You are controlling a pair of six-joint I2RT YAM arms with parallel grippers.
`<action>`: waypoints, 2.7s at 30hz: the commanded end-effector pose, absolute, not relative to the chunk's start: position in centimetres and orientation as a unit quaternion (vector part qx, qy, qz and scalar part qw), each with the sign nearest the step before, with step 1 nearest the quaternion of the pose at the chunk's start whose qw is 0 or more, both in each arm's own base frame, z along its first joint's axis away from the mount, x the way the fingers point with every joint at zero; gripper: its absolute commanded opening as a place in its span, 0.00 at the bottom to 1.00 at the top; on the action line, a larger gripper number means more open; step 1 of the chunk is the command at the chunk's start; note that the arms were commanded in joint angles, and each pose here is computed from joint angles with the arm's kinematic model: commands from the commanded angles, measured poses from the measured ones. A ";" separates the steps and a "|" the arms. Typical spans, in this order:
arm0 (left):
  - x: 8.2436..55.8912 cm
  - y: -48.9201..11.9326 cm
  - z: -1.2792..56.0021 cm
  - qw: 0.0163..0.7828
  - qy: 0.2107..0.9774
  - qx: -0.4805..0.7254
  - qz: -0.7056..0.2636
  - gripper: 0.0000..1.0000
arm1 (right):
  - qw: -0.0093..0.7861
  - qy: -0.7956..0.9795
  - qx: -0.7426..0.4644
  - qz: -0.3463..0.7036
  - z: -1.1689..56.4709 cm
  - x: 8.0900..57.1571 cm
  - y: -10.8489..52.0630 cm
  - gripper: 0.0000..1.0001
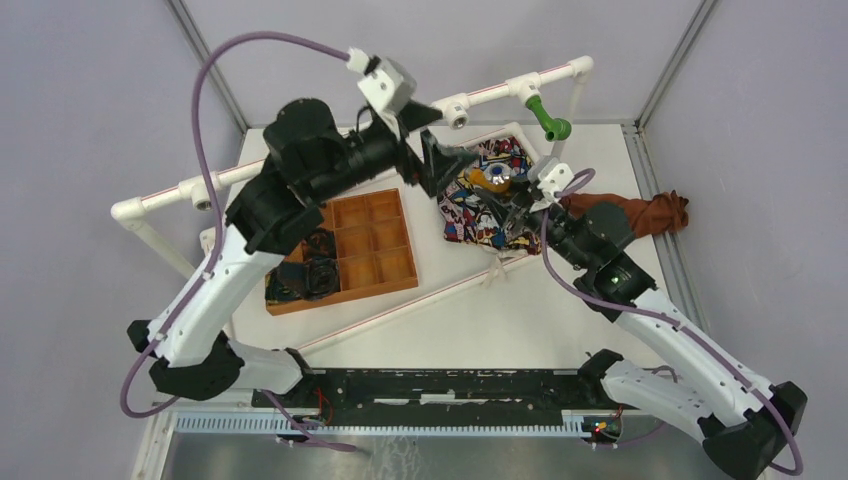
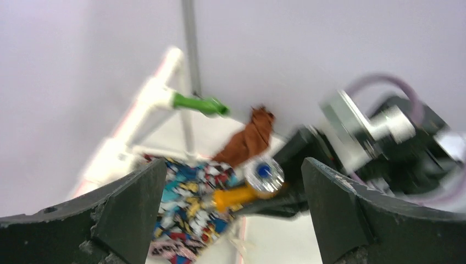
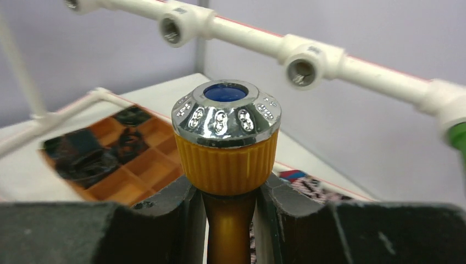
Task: Install the water faucets
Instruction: Install the water faucet onto the adaptor.
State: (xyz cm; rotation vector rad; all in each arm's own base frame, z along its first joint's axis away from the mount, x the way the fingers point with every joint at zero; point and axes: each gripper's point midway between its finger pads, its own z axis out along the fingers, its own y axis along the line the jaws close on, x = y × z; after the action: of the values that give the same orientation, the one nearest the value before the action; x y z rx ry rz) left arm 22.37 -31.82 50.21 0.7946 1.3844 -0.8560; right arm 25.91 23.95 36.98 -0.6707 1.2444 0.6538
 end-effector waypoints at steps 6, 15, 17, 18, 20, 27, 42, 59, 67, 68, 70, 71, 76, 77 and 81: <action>35.4 -30.5 49.6 0.565 0.697 0.232 -0.377 1.00 | 0.773 0.549 -0.317 -0.021 41.3 30.4 21.0 0.00; 39.0 -31.5 47.8 0.548 0.703 0.231 -0.390 1.00 | 0.766 0.458 -0.397 -0.215 41.2 29.4 21.3 0.00; 39.6 -31.5 47.5 0.545 0.703 0.230 -0.395 1.00 | 0.758 0.432 -0.418 -0.254 41.1 29.1 21.7 0.00; 39.8 -31.5 47.4 0.542 0.704 0.229 -0.398 1.00 | 0.754 0.419 -0.422 -0.279 41.1 29.1 21.7 0.00; 40.1 -31.6 47.1 0.536 0.705 0.227 -0.405 1.00 | 0.745 0.394 -0.433 -0.321 41.1 29.0 21.9 0.00; 41.0 -31.4 45.9 0.516 0.712 0.225 -0.419 1.00 | 0.704 0.323 -0.460 -0.434 41.0 29.6 22.9 0.00; 42.3 -31.7 44.1 0.488 0.716 0.230 -0.444 0.99 | 0.697 0.293 -0.477 -0.448 42.2 31.8 24.6 0.00; 42.4 -31.6 43.0 0.474 0.720 0.230 -0.451 0.87 | 0.693 0.301 -0.501 -0.422 42.0 33.6 25.6 0.00; 42.1 -31.5 42.7 0.473 0.721 0.233 -0.450 0.73 | 0.686 0.309 -0.513 -0.414 41.2 34.3 25.8 0.00; 42.1 -31.4 42.7 0.473 0.721 0.233 -0.450 0.71 | 0.686 0.308 -0.514 -0.413 41.1 34.4 25.9 0.00; 42.1 -31.4 42.7 0.472 0.721 0.233 -0.450 0.67 | 0.686 0.309 -0.515 -0.411 41.0 34.5 26.1 0.00; 42.1 -31.4 42.6 0.472 0.721 0.234 -0.450 0.65 | 0.686 0.309 -0.515 -0.411 41.0 34.5 26.1 0.00; 41.8 -31.4 42.5 0.470 0.721 0.236 -0.451 0.52 | 0.683 0.310 -0.519 -0.410 41.1 34.7 26.3 0.00; 41.8 -31.4 42.4 0.469 0.721 0.237 -0.452 0.49 | 0.683 0.309 -0.519 -0.411 41.1 34.7 26.3 0.00; 41.7 -31.4 42.2 0.466 0.721 0.238 -0.453 0.37 | 0.685 0.307 -0.516 -0.412 41.6 34.7 26.3 0.00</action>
State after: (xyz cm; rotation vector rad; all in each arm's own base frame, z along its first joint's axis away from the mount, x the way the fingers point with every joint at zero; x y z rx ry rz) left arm 43.07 -31.80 41.15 0.5807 1.7789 -1.0803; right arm 34.93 26.65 37.98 -1.2580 0.7084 -0.9364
